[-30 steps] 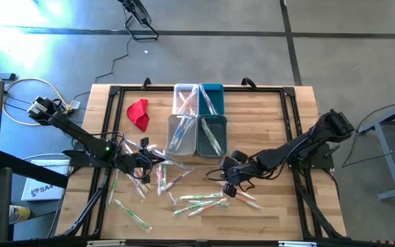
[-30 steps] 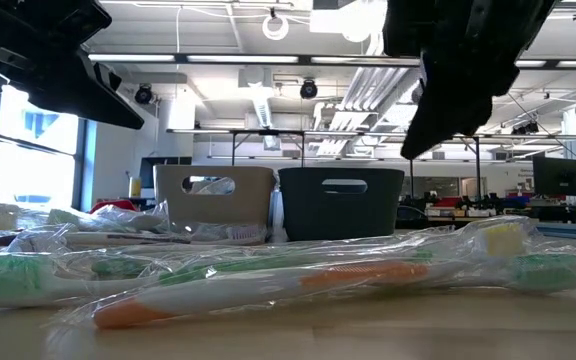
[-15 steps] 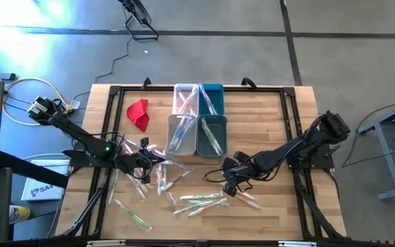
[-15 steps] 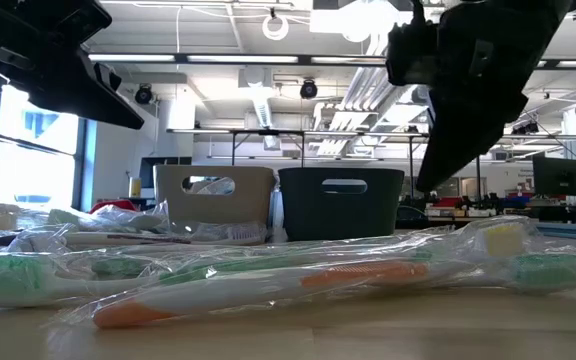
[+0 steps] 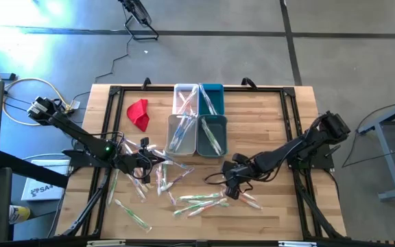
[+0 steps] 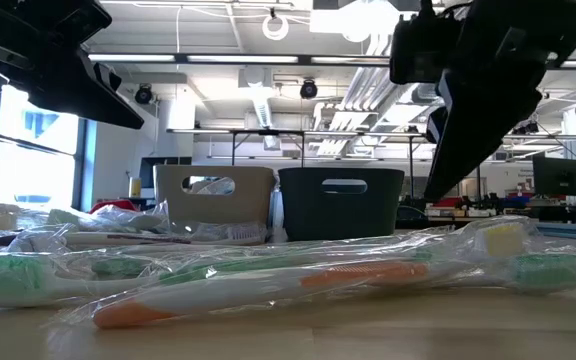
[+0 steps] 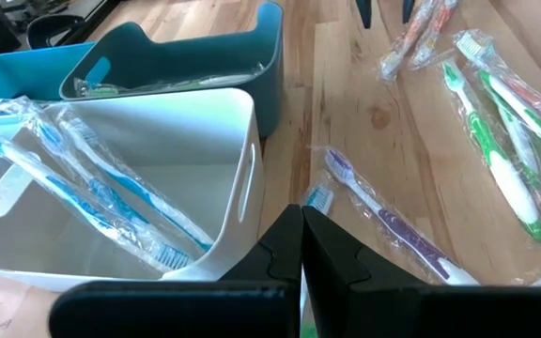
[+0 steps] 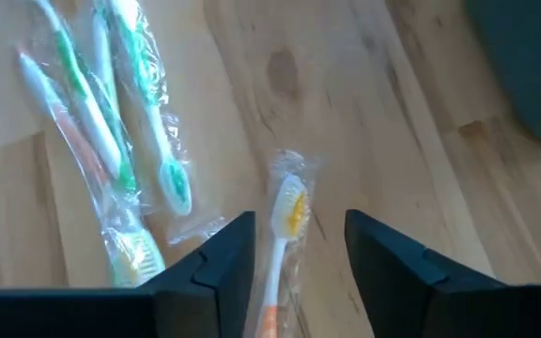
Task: Pick & Place Toothbrushes
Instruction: Put the orange toothbrush into the transparent bin
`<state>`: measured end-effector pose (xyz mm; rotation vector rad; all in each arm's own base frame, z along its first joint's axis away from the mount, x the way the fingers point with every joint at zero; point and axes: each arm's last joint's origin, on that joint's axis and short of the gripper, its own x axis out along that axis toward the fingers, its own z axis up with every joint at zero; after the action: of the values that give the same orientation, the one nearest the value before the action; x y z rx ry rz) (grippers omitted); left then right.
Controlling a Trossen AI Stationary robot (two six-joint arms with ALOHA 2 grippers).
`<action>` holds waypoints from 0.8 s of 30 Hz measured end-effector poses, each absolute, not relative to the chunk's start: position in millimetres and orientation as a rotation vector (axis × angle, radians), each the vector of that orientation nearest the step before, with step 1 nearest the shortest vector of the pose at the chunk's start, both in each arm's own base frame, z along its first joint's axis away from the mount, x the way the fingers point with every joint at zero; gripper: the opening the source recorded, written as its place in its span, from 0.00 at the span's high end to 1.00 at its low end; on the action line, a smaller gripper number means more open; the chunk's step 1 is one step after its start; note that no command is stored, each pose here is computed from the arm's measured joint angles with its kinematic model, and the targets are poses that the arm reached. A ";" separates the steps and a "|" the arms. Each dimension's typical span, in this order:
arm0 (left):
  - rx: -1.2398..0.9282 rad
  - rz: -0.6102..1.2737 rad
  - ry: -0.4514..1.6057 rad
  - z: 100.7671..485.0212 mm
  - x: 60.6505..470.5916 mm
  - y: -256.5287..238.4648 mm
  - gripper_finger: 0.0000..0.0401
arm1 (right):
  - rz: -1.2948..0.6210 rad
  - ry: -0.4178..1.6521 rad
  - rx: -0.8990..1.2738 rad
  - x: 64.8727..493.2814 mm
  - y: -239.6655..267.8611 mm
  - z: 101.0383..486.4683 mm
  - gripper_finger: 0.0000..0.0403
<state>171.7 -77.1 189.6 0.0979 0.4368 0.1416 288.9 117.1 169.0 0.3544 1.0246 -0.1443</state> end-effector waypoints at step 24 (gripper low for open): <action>0.098 0.142 0.438 189.5 171.6 -77.0 0.99 | -0.163 1.100 0.333 302.7 123.4 123.4 0.68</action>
<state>171.6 -77.0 189.5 0.0985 0.4379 0.1418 302.7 123.4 123.4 0.3334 1.1002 -0.1630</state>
